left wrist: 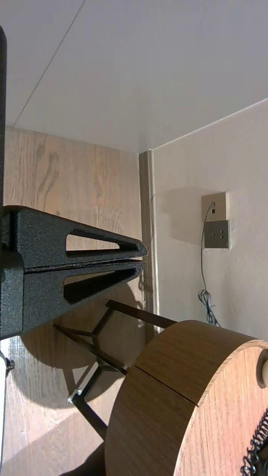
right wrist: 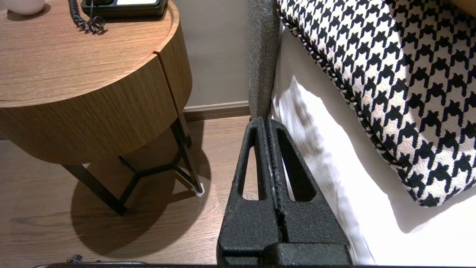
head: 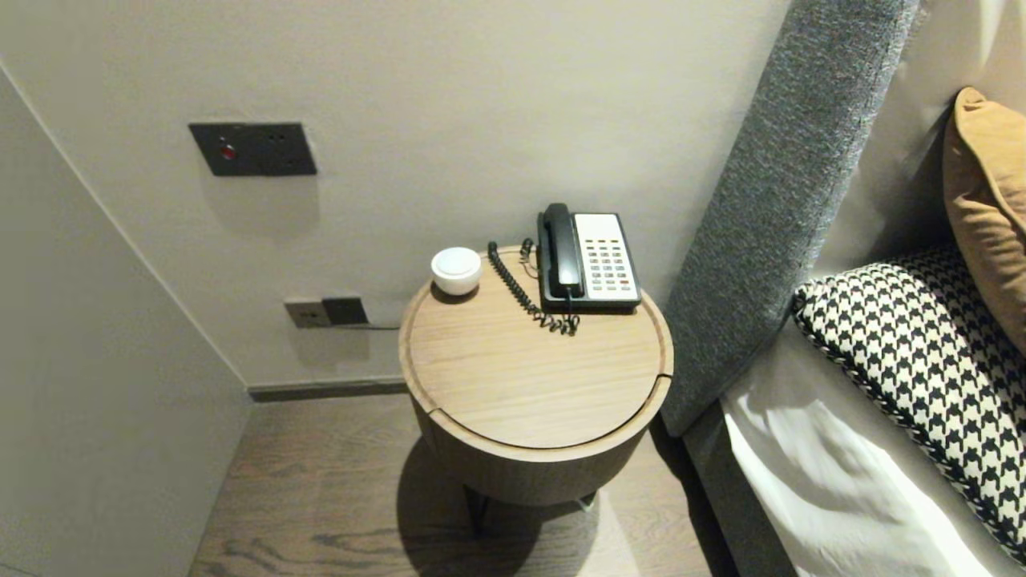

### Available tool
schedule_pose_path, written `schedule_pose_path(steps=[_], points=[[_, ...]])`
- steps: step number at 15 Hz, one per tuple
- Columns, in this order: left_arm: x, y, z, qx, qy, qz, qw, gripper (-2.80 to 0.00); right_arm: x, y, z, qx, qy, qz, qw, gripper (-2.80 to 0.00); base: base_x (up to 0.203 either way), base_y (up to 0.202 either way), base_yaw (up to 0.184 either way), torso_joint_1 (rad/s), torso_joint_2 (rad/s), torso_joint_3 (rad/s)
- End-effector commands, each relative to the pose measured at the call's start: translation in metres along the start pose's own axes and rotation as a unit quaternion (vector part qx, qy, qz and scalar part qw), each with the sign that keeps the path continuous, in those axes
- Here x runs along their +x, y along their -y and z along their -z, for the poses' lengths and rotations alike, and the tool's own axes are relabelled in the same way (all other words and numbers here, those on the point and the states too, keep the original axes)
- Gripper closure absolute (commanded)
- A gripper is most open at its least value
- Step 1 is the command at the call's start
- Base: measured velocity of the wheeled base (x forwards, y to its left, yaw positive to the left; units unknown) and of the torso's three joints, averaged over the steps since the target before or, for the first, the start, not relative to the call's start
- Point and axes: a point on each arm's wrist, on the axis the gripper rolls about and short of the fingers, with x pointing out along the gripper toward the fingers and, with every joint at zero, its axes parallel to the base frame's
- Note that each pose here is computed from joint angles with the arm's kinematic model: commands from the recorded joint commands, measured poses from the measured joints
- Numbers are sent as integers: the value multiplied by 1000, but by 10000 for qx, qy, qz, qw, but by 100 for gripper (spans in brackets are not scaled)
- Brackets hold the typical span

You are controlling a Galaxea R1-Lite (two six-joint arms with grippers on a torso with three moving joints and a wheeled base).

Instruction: Open the nightstand drawer

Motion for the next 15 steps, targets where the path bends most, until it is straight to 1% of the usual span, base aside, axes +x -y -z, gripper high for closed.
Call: schedule_pose_path(steps=[1,15], points=[[0,0,0,-5,-33,4,10000,0,2,0,11,-2,-194,6,9998,0,0,0,0,0,0,0],[0,0,0,-5,-33,5,10000,0,2,0,11,-2,-194,6,9998,0,0,0,0,0,0,0]])
